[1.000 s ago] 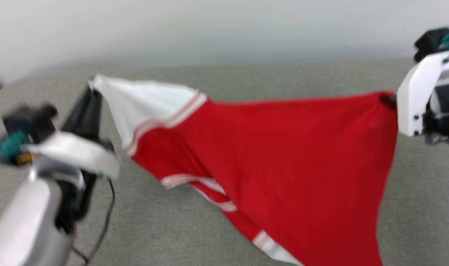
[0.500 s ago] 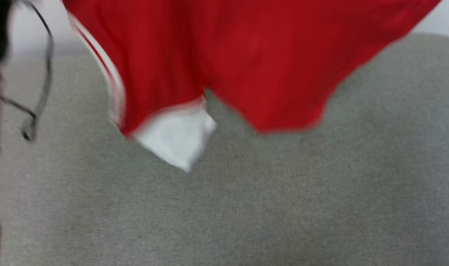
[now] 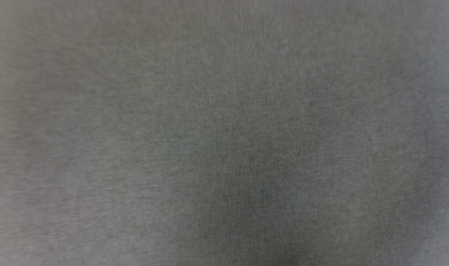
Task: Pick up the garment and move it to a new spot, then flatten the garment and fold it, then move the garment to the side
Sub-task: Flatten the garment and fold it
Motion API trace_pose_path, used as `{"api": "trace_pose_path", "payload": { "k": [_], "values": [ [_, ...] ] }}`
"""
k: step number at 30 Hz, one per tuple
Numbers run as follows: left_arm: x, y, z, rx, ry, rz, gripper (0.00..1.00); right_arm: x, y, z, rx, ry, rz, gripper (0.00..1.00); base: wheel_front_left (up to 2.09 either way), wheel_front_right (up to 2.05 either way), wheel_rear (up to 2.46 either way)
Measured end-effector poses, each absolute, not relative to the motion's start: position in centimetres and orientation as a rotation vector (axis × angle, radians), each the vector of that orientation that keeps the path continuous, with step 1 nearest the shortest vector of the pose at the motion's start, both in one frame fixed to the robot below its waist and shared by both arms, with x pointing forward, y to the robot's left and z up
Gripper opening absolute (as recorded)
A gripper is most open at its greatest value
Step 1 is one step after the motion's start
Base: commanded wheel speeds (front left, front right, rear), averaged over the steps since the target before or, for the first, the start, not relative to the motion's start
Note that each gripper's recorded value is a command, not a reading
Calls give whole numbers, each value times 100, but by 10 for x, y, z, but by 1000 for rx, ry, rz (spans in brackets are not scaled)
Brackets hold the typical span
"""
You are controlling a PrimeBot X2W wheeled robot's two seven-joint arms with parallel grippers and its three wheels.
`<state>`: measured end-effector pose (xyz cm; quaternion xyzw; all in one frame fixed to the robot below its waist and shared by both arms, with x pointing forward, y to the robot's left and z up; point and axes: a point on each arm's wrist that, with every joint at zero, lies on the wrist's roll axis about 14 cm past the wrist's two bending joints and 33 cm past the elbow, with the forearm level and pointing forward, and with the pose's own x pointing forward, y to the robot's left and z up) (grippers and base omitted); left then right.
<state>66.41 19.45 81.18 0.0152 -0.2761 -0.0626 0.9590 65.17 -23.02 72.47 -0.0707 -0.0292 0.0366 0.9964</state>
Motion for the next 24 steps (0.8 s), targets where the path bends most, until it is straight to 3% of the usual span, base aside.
{"api": "trace_pose_path", "payload": {
  "k": [7, 13, 24],
  "values": [
    [718, 192, 764, 11, -521, -118, 0, 705, -227, 705, -167, -139, 76, 0, 0, 0, 0],
    [757, 191, 694, -9, -423, -112, 0, 739, -219, 657, -169, -109, 103, 0, 0, 0, 0],
    [784, 200, 602, -91, -283, -93, 0, 764, -199, 575, -151, 31, 177, 0, 0, 0, 0]
  ]
}}
